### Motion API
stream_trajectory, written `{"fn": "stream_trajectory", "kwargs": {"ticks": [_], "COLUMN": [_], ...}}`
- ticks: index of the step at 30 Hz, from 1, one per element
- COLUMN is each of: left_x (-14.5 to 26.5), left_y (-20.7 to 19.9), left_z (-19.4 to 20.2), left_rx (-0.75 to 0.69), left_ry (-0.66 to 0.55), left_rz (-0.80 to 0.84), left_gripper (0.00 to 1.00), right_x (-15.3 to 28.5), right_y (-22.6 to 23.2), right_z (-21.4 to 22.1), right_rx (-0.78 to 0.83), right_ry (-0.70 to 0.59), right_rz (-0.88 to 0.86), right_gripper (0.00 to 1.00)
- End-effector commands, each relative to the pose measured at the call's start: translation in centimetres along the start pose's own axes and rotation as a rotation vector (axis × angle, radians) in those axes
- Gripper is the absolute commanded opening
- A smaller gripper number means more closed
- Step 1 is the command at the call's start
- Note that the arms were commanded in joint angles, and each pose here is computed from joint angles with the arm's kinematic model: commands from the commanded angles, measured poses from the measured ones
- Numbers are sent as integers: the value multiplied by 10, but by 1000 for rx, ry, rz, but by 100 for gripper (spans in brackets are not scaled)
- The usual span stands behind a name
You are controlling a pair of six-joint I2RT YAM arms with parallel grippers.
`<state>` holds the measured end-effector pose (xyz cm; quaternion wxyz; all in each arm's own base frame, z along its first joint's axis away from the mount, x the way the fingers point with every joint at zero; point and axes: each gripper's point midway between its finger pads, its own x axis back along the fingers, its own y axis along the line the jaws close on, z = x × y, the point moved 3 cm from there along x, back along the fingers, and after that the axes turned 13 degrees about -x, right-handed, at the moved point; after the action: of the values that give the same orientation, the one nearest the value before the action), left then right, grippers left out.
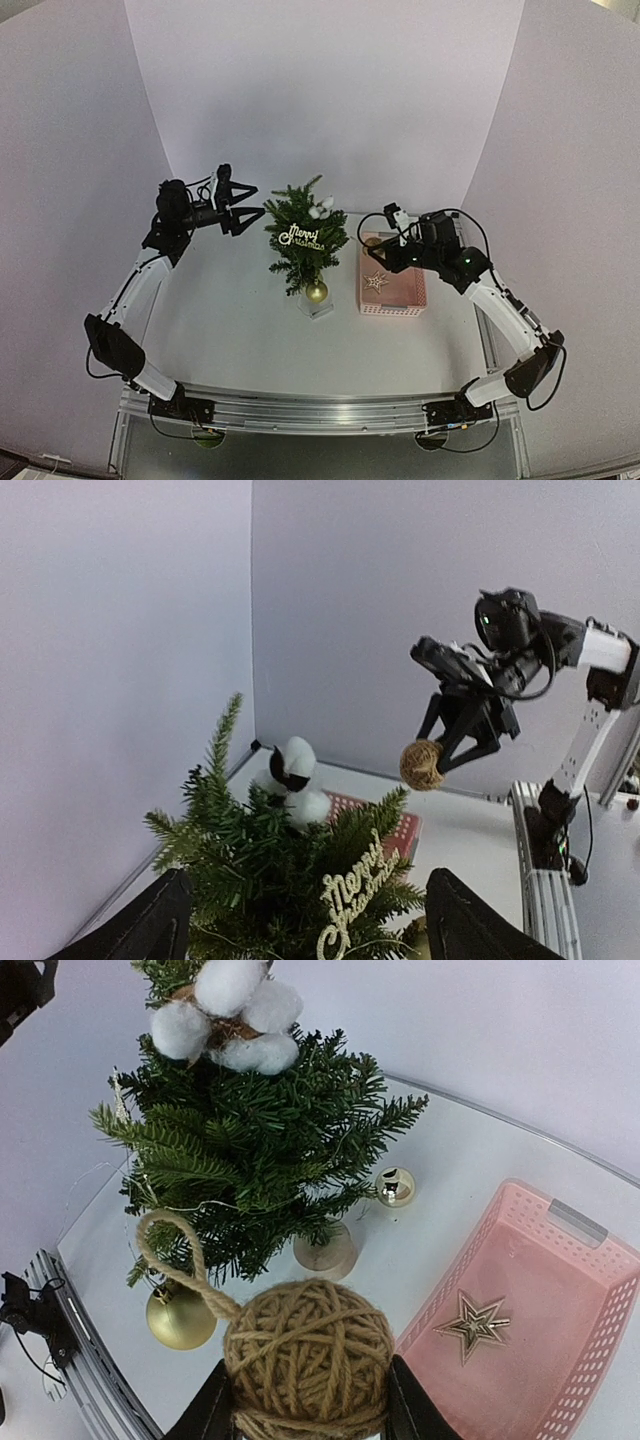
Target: Decorate the small christmas tree
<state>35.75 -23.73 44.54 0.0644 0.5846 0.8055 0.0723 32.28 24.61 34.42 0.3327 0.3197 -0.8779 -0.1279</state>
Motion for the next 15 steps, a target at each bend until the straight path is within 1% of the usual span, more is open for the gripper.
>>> {"fn": "stream_trajectory", "kwargs": {"ticks": [1,3,5,8,11,15], "left_x": [-41,-58,-76,-108,-130,-147], "left_y": [-43,-49,-60,-85,-102,-118], "left_z": [-3,-4,7,15,17,36], "left_rx": [-170,-222,-280,-420,-503,-563], "left_ry": [92,119,172,208,186,192], "left_rz": [155,184,218,287,340,389], "left_gripper": [77,73,71,71,69,65], "right_x": [12,17,20,19,15,13], "right_y": [11,11,10,7,6,5], "right_z": [-13,-15,-16,-15,-10,-5], "right_rx": [35,34,22,-22,-58,-94], "right_ry": [-26,-31,-26,-1,30,53], "right_rz": [-66,-81,-114,-160,-187,-209], "right_gripper": [17,17,17,17,17,17]}}
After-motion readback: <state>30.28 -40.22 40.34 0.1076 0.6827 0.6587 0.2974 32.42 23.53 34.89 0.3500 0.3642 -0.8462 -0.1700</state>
